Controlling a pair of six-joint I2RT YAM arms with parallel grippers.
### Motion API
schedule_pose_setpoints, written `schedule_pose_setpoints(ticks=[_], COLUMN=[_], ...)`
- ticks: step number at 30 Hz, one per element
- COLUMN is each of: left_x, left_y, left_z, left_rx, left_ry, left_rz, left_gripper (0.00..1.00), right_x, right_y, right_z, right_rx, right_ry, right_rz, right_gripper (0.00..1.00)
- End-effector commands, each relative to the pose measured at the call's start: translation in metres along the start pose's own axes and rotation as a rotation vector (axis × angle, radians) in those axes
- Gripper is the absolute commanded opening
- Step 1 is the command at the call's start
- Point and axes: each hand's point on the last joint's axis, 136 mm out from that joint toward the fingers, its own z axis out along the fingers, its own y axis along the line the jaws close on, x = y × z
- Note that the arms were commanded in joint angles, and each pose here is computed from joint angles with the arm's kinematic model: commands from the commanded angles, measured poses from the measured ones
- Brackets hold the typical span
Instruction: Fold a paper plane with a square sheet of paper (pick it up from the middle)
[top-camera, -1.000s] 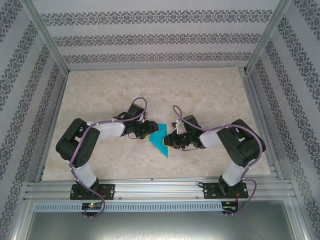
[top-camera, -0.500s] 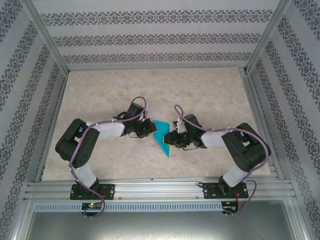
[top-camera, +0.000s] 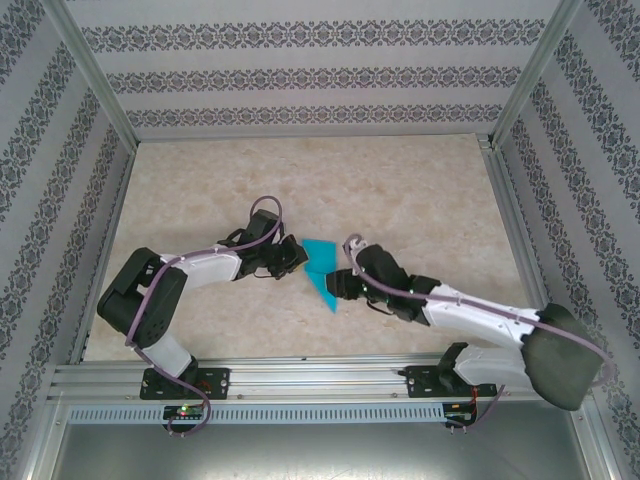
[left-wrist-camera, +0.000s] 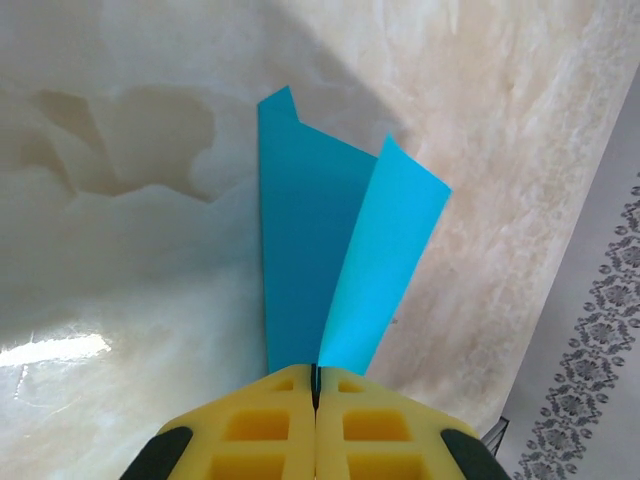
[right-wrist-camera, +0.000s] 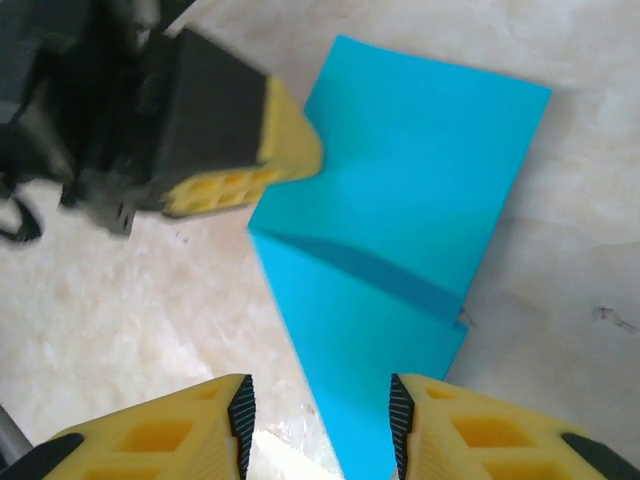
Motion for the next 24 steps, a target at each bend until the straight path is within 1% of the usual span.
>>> schedule_pose_setpoints(ticks=[1,3,6,9,13,14,17,24], left_x=[-0.006,-0.005,-0.006,-0.005,-0.004,-0.004,-0.003,-0.003], left_y=[-0.009,-0.011,-0.01,-0.007,-0.002,-0.002,-0.001,-0.002], left_z=[-0.01,-0.013,-0.016,-0.017,-0.016,-0.017,-0.016,-0.014], left_rx=[0.021,0.032,0.02,0.008,-0.003,-0.004,-0.007,-0.006], left_ry=[-0.052,-0.057,-0.066,-0.07,-0.068,-0.068,-0.069,-0.06], left_rz=[-0.024,-0.027,-0.027,-0.027,-0.033,-0.035,-0.038,-0.035], left_gripper=[0.07,0.07,0.07,0.07,0.07,0.07,0.07,0.07], right_x=[-0.001,0.007,0.019,0.022,0.015,0.013,0.019,0.023], right_y=[-0.02,-0.004,0.011,0.02,0.016,0.014,0.015,0.007], right_z=[-0.007,-0.003,0.007,0.017,0.027,0.029,0.04,0.055], right_rx=[0.161,0.125,0.156,0.234,0.4,0.425,0.428,0.485], right_ry=[-0.128,-0.142,-0.133,-0.126,-0.143,-0.145,-0.121,-0.112], right_rz=[-0.202,-0.304,-0.471,-0.628,-0.785,-0.807,-0.86,-0.879], right_gripper=[0.45,0.48,0.49,0.5,0.49,0.49,0.48,0.42])
